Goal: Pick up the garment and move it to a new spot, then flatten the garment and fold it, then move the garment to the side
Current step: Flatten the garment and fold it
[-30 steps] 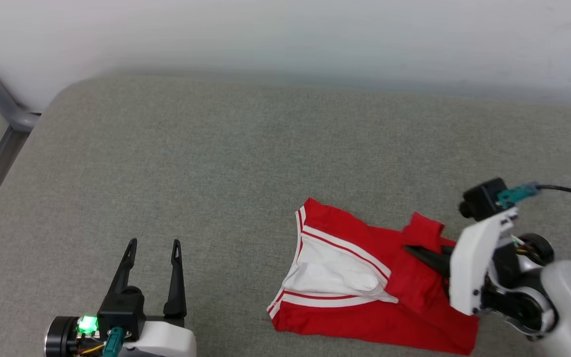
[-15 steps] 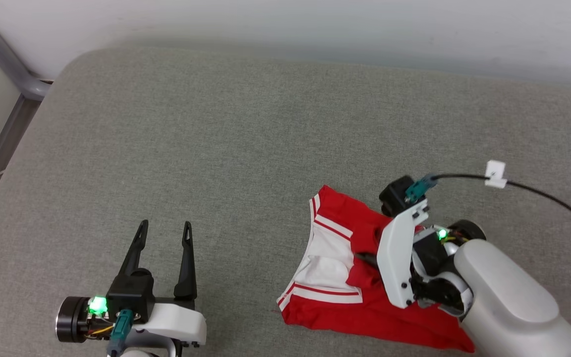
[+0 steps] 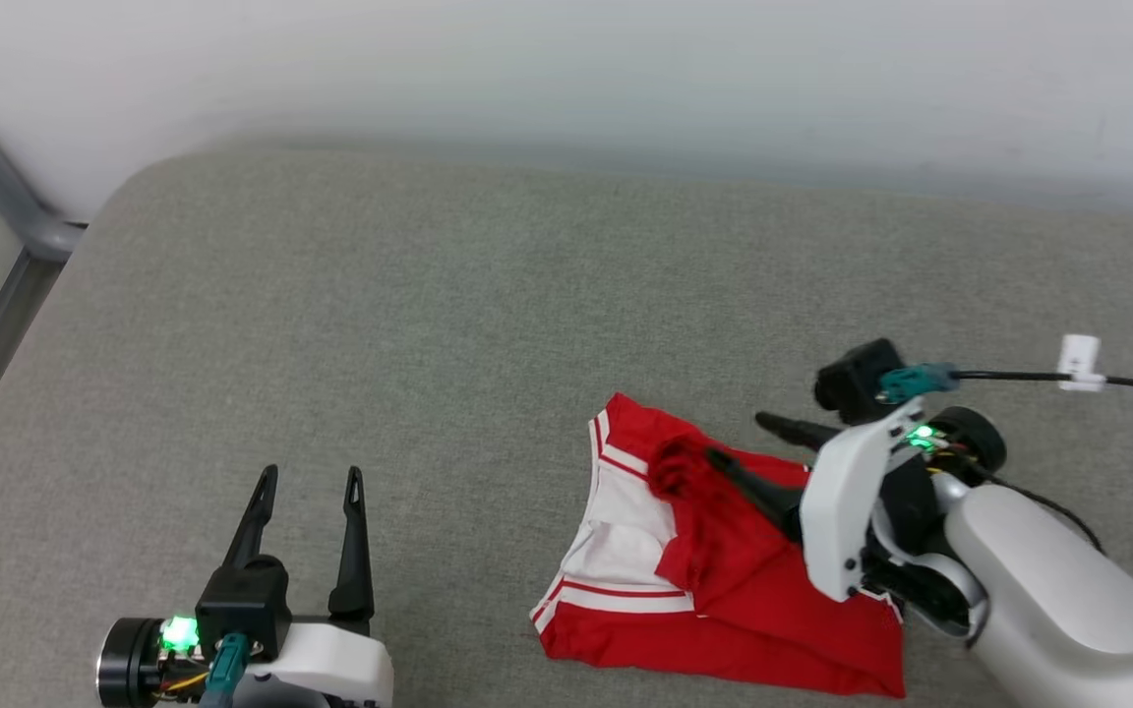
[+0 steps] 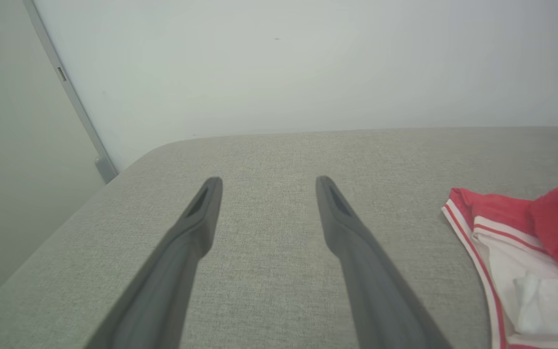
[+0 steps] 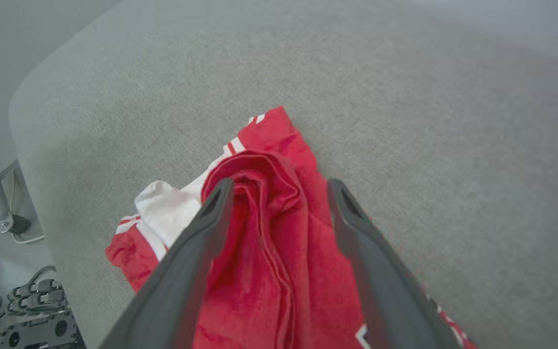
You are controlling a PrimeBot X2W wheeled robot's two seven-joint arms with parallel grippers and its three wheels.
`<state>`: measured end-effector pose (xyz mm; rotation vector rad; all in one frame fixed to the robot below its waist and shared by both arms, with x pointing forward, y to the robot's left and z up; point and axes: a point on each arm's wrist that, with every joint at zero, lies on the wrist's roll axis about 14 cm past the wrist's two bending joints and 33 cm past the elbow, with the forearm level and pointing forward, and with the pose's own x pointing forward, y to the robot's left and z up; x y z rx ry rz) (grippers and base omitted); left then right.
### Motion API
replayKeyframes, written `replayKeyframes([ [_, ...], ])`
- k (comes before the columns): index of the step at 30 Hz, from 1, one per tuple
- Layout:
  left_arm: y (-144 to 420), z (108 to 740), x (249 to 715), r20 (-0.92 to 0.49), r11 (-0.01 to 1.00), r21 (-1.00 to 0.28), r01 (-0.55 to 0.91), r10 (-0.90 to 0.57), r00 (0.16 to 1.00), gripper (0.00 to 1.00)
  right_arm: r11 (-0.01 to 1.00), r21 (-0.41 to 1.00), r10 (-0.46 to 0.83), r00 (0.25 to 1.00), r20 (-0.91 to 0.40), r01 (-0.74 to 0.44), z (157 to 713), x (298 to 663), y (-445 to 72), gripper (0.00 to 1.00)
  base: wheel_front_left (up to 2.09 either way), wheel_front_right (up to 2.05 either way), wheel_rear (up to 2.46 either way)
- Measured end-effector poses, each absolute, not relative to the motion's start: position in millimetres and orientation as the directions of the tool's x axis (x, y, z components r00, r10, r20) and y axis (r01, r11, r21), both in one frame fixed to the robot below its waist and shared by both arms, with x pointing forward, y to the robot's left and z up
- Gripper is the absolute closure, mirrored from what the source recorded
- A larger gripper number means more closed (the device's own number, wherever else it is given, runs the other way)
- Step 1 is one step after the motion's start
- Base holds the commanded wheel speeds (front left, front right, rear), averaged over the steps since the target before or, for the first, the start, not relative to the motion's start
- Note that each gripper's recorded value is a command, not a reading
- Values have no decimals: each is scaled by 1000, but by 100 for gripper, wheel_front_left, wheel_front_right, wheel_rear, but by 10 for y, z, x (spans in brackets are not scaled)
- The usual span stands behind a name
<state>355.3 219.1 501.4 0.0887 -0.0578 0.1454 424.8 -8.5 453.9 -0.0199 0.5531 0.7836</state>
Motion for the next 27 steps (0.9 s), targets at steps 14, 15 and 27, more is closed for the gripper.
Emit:
replayKeyframes([
  [14,1975,5140,3521,106,995,69,-71,63,992,0,905,-53,422,906,-25,-423,5331,4316,-1251,0,0,0,0],
  [15,1950,5146,3516,108,996,67,-62,54,993,0,918,-48,394,919,1,-394,5353,4286,-1325,0,0,0,0],
  [27,1844,5204,3503,127,998,64,-19,11,992,0,990,15,133,967,216,-140,5558,3842,-1831,0,0,0,0],
])
